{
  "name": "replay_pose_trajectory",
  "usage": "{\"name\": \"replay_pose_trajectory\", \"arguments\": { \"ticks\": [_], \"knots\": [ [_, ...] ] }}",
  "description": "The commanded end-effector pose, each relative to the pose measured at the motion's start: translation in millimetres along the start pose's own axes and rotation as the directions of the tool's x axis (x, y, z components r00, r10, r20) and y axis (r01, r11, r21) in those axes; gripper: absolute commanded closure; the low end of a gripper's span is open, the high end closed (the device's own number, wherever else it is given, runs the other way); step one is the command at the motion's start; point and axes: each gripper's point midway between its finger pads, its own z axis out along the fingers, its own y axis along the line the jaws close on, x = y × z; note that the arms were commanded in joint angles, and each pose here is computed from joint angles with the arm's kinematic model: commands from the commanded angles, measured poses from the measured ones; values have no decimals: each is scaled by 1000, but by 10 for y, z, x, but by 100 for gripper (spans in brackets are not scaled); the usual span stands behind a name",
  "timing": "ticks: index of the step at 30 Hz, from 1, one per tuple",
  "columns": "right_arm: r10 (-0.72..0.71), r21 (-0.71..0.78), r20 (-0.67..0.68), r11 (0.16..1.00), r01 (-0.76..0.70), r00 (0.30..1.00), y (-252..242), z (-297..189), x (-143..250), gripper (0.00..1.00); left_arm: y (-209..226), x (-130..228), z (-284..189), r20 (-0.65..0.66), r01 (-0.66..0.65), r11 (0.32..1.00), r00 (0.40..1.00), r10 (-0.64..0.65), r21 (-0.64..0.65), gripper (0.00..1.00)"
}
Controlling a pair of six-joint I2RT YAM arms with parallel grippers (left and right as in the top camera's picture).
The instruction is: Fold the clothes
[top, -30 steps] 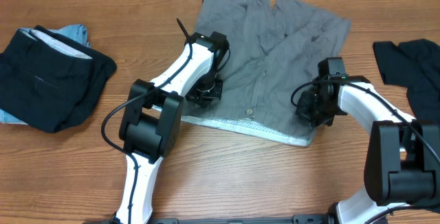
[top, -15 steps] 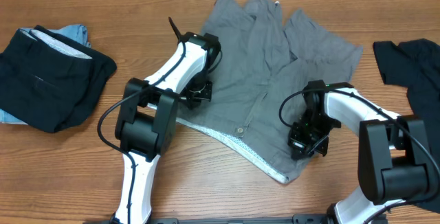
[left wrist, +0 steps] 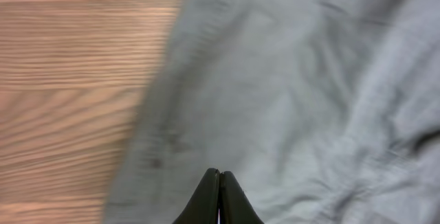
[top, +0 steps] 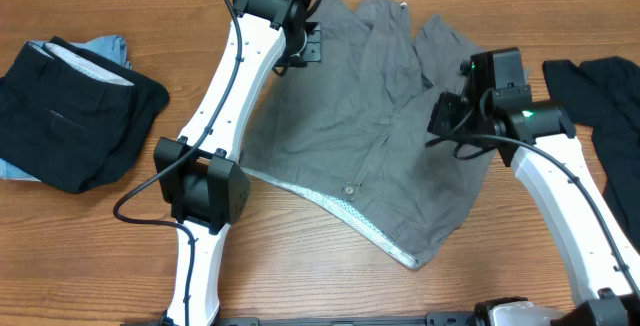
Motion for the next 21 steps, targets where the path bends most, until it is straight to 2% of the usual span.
{"name": "replay_pose_trajectory", "arguments": {
  "ticks": [1, 3, 9, 13, 17, 21],
  "knots": [
    [-147, 82, 59, 986, 142, 987, -127, 155, -217, 96, -370, 325, 139, -158, 38, 984, 987, -10, 174, 96],
    [-154, 119, 69, 982, 146, 986, -233, 202, -283, 96, -417, 548, 204, -244, 45, 981, 970, 2, 187, 96],
    [-172, 163, 66, 974, 160, 983, -505, 200, -380, 96, -224, 1291, 278, -479, 11, 1000, 878, -8, 3, 96],
    [-138, 180, 99, 977, 119, 985, -658, 162, -491, 96, -2, 1626, 490, -560, 22, 993, 824, -85, -119, 96],
    [-164, 191, 112, 971, 141, 980, -727, 140, -554, 96, 303, 1837, 674, -578, -4, 968, 803, -145, -250, 96],
    [-155, 195, 137, 973, 127, 978, -771, 121, -623, 96, 397, 2014, 770, -609, -7, 961, 775, -169, -276, 96]
  ]
}}
